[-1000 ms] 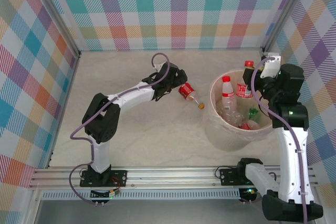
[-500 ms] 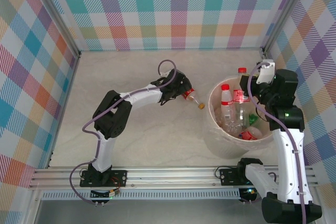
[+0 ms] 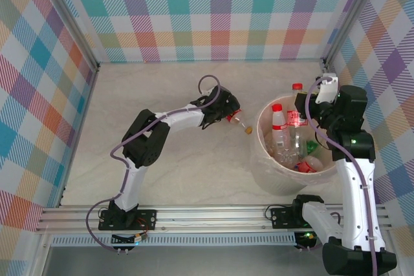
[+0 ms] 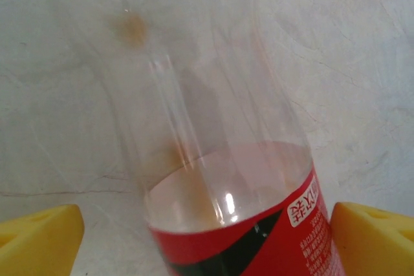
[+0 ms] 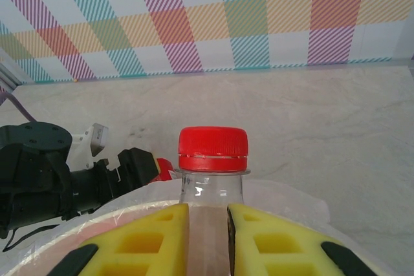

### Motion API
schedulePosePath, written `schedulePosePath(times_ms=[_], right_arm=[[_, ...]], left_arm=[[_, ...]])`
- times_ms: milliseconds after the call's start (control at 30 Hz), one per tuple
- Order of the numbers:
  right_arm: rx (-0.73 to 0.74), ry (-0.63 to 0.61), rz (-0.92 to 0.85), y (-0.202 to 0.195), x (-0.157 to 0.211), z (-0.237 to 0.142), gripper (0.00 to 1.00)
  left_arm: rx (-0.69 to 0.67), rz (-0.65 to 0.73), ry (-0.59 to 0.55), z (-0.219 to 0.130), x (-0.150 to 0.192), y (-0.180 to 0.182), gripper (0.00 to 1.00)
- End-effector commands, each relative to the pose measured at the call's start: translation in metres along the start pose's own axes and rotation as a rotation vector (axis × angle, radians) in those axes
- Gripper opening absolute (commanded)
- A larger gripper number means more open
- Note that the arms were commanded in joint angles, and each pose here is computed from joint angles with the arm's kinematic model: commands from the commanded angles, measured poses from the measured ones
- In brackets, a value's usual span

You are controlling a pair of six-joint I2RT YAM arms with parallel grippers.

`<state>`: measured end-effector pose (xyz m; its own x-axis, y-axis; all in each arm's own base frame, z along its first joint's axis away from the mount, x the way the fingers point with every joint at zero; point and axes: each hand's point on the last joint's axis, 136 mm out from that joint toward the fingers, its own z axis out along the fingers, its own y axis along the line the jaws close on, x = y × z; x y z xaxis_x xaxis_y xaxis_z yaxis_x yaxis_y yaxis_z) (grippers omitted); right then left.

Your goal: Put the plastic bottles in the bin

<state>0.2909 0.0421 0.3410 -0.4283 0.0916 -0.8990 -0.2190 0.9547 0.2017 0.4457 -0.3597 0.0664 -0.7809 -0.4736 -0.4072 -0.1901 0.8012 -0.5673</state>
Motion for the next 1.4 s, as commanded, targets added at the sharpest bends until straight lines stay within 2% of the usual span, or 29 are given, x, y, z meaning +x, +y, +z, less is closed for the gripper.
schedulePosePath(times_ms=[0, 133, 300, 700, 1133, 1233, 1367], right_arm=[[-0.055, 0.059, 0.027, 0.008, 0.014, 0.001, 0.23], [-0.107, 0.065, 0.048, 0.015, 0.014, 0.007, 0.23], [-0.204, 0.063, 0.091, 0.029, 0.011, 0.016, 0.23], [-0.314, 0.124, 0.036, 0.069, 0.013, 0.049, 0.23], [-0.539, 0.199, -0.01, 0.148, 0.011, 0.099, 0.23], [-0.563, 0.194, -0.003, 0.156, 0.003, 0.103, 0.24], [-0.524, 0.21, 0.002, 0.154, -0.008, 0.107, 0.24]], left_arm=[[-0.017, -0.009, 0.019, 0.006, 0.005, 0.009, 0.84], [-0.023, -0.039, -0.005, -0.002, -0.007, 0.025, 0.73], [-0.065, -0.079, -0.045, -0.017, -0.026, 0.061, 0.67], [-0.227, -0.103, -0.14, -0.075, -0.064, 0.131, 0.64], [-0.382, -0.135, -0.232, -0.167, -0.084, 0.209, 0.62], [-0.402, -0.122, -0.255, -0.181, -0.089, 0.214, 0.62], [-0.399, -0.109, -0.265, -0.188, -0.092, 0.212, 0.62]])
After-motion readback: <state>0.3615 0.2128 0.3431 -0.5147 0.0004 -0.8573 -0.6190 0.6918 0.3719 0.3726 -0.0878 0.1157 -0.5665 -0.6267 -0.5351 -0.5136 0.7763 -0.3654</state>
